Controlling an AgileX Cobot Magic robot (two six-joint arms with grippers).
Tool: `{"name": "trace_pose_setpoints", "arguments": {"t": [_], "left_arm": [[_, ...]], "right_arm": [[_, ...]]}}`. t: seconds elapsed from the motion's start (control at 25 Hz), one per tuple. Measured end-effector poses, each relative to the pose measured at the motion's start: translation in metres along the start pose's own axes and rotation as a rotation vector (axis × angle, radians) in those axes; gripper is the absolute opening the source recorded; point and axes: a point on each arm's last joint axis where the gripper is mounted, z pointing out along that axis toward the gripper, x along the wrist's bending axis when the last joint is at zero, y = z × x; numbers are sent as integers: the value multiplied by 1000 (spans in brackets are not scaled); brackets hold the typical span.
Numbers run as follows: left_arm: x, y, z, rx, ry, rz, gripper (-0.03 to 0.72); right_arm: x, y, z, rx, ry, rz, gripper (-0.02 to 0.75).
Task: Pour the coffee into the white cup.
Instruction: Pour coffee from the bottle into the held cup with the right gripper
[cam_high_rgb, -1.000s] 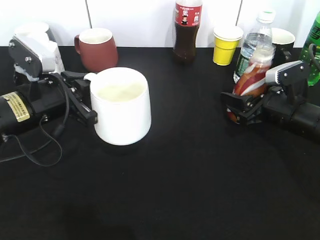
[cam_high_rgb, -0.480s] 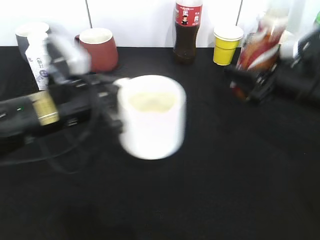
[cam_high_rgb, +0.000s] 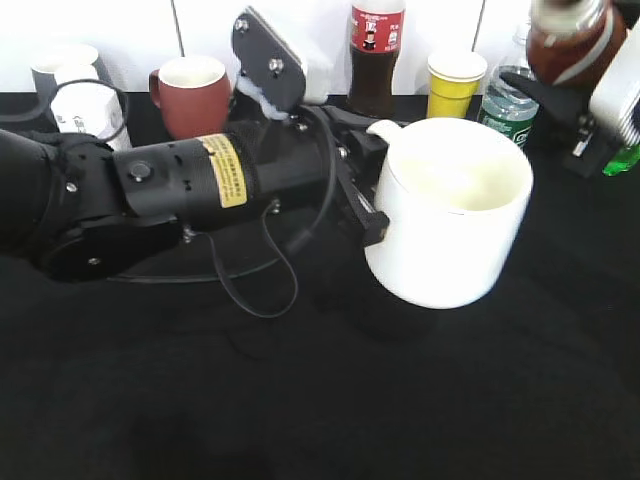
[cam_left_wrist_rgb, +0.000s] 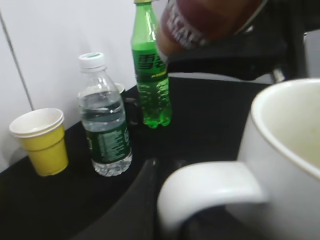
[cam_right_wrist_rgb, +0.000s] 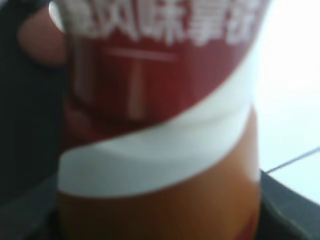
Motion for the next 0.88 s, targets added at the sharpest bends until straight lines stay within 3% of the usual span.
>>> {"name": "trace_pose_setpoints", "arguments": {"t": [0.32,0.88], "left_arm": [[-6,5,1,-47,-26,0,52],[-7,5,2,-49,-28,-2,52]], "right_arm": [[-1,3,0,-30,-13,-324,514],[0,3,0,-34,-13,-516,514]]}}
